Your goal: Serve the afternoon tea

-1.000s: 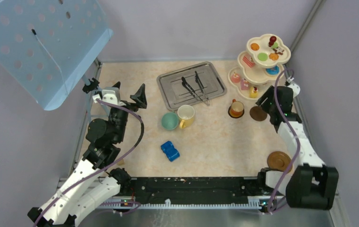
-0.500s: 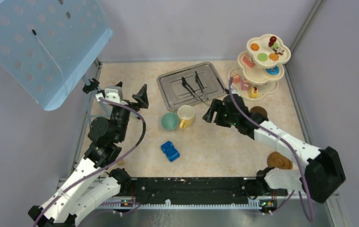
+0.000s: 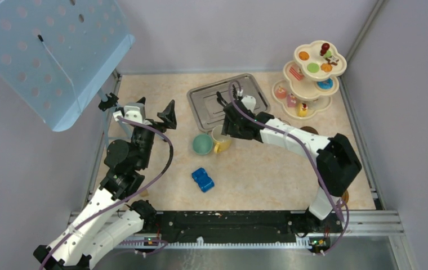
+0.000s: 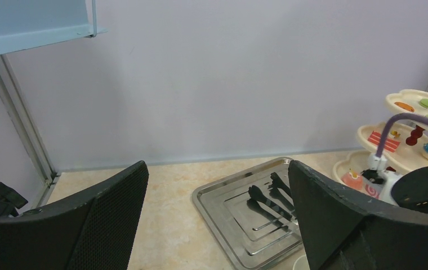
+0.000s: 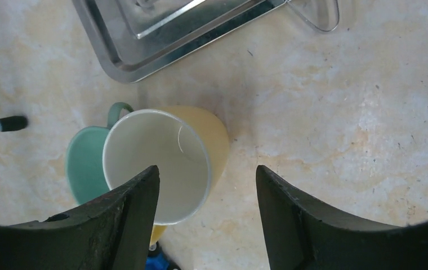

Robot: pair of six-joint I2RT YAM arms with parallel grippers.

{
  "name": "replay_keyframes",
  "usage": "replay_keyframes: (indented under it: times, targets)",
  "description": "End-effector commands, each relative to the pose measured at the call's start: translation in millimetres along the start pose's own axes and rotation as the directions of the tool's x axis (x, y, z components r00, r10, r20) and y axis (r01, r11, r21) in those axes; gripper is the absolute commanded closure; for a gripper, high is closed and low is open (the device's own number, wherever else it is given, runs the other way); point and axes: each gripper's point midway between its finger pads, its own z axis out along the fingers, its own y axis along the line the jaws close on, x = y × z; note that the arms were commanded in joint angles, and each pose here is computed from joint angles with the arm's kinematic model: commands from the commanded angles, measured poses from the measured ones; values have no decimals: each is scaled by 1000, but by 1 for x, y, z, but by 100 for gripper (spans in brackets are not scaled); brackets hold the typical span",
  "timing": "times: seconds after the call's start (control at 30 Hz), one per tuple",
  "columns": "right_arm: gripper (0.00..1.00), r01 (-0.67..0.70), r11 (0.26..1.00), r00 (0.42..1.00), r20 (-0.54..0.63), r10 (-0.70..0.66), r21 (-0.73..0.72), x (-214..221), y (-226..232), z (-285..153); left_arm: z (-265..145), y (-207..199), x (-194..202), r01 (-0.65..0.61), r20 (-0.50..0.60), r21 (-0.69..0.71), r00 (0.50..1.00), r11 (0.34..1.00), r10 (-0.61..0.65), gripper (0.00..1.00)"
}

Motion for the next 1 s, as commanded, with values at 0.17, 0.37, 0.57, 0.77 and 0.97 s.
replay_keyframes:
  times: [0.17,0.37,0.57,0.77,0.97]
  targets:
    - [45,205,951,977,1,-211,232,14,6,22,-1,-1,-15,28,41,9,999,1000,-28,1]
    - [43,258,924,963,4,-270,283,13,8,19,-1,-1,-14,26,38,10,999,1000,-26,1]
    - [37,287,920,938,118,-327,268,-28,18,-23,-1,1,-15,24,42,3,999,1000,-24,1]
    - [38,461,887,860,230,-455,27,-39,76,-49,-7,10,-25,29,67,-33,997,999,-27,1]
    - [41,701,666,710,340,-617,-256,-3,136,-48,-28,53,-50,50,148,-216,989,975,-18,1]
